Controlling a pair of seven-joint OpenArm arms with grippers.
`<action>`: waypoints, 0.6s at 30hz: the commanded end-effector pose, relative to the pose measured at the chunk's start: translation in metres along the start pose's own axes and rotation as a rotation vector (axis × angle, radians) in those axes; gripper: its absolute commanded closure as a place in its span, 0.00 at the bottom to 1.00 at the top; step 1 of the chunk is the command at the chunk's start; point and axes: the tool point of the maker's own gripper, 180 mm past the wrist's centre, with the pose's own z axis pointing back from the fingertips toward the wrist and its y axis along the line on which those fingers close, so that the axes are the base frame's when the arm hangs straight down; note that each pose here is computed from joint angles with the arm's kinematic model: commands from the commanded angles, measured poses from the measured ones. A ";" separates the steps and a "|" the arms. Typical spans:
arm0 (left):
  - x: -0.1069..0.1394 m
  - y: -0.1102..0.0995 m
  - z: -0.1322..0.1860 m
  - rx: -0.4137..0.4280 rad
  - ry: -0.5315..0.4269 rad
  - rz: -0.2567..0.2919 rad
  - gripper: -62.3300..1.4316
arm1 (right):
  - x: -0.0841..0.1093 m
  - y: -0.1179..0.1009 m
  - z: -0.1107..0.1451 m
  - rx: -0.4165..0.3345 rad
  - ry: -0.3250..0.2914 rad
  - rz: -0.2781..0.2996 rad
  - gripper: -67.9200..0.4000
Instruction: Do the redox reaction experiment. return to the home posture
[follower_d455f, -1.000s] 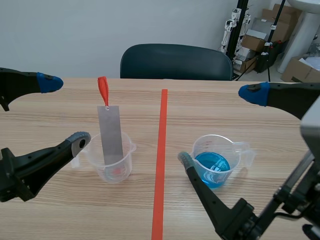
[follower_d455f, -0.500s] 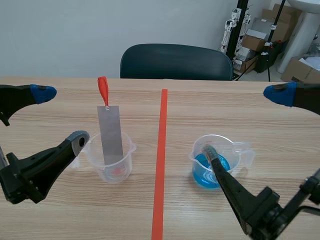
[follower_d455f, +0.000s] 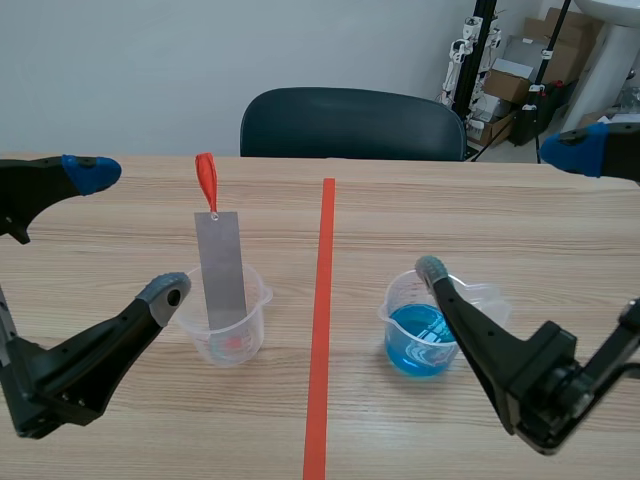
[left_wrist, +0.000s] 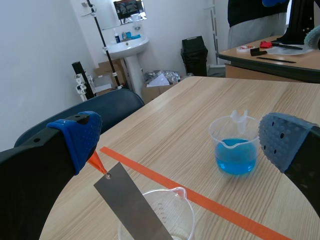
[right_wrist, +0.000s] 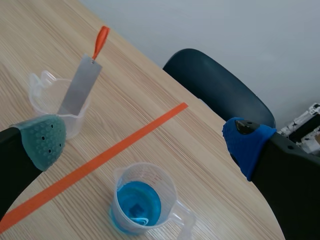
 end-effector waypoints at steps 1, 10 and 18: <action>0.007 -0.001 -0.002 0.001 -0.028 0.008 0.00 | 0.008 -0.007 0.000 -0.002 -0.030 0.040 0.00; 0.007 -0.001 -0.002 0.002 -0.028 0.008 0.00 | 0.003 -0.038 0.003 -0.054 0.018 0.097 0.00; 0.006 -0.001 -0.002 0.006 -0.028 0.003 0.00 | -0.007 -0.040 0.002 -0.027 0.076 0.140 0.00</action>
